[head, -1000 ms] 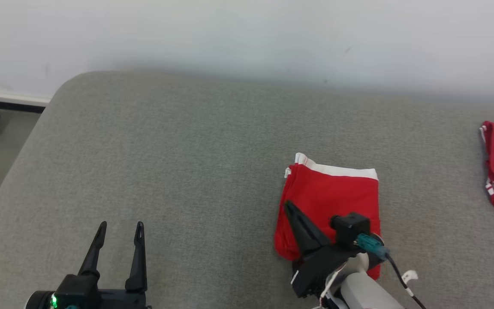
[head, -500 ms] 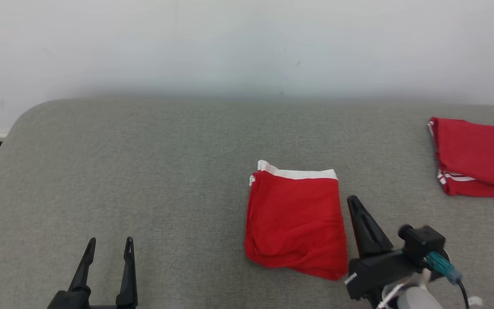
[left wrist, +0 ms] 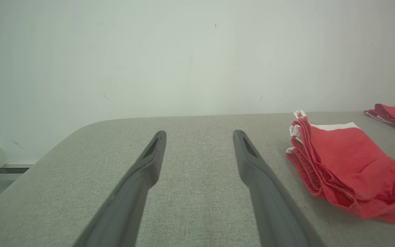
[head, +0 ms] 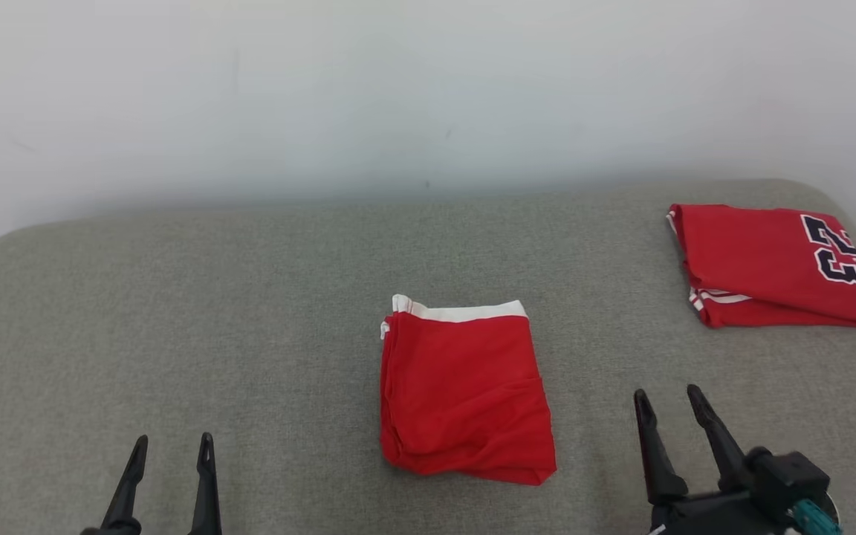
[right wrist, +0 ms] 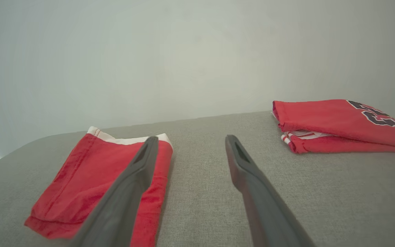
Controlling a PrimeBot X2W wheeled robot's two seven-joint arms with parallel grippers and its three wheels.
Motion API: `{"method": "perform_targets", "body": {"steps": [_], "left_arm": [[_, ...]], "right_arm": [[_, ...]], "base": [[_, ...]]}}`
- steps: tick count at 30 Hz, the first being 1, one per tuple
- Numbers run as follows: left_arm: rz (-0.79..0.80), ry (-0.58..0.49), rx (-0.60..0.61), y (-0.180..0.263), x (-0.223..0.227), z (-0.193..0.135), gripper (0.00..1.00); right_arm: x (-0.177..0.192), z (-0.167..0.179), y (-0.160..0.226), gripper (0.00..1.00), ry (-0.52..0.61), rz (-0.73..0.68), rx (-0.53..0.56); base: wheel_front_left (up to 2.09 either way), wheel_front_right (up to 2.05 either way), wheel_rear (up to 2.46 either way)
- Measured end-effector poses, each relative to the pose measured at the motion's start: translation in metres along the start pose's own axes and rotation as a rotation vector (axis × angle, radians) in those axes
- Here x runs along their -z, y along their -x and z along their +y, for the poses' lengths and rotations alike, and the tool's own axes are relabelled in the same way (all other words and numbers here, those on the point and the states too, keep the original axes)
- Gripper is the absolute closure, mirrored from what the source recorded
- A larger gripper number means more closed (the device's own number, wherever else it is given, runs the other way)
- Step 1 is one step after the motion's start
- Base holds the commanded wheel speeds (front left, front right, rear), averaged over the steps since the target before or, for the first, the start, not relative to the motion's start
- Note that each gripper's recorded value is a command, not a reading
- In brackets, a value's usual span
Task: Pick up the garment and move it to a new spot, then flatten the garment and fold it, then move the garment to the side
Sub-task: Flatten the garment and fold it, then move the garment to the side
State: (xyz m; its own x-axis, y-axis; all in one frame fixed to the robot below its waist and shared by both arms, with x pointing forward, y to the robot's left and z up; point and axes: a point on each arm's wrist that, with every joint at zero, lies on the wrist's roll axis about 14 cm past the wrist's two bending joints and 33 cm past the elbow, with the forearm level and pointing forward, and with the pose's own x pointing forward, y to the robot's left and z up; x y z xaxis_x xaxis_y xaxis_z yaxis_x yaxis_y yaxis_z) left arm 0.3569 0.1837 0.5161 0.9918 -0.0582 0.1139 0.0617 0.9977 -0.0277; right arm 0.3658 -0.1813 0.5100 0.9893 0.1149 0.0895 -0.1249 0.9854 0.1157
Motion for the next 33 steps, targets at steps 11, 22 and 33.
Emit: {"method": "perform_targets", "body": {"steps": [11,22,33], "left_arm": [[0.005,-0.011,-0.020,0.011,0.000,0.005,0.00],[0.003,-0.024,-0.036,0.020,-0.001,0.011,0.00],[0.009,-0.033,-0.024,0.024,0.001,0.007,0.00]], "right_arm": [[-0.003,-0.007,0.023,0.00,-0.004,-0.013,0.042],[-0.002,-0.003,0.026,0.00,-0.008,-0.016,0.046],[0.001,0.001,0.023,0.00,-0.005,-0.007,0.031]], "base": [[0.00,0.00,0.00],[0.00,0.00,0.00],[0.00,0.00,0.00]]}}
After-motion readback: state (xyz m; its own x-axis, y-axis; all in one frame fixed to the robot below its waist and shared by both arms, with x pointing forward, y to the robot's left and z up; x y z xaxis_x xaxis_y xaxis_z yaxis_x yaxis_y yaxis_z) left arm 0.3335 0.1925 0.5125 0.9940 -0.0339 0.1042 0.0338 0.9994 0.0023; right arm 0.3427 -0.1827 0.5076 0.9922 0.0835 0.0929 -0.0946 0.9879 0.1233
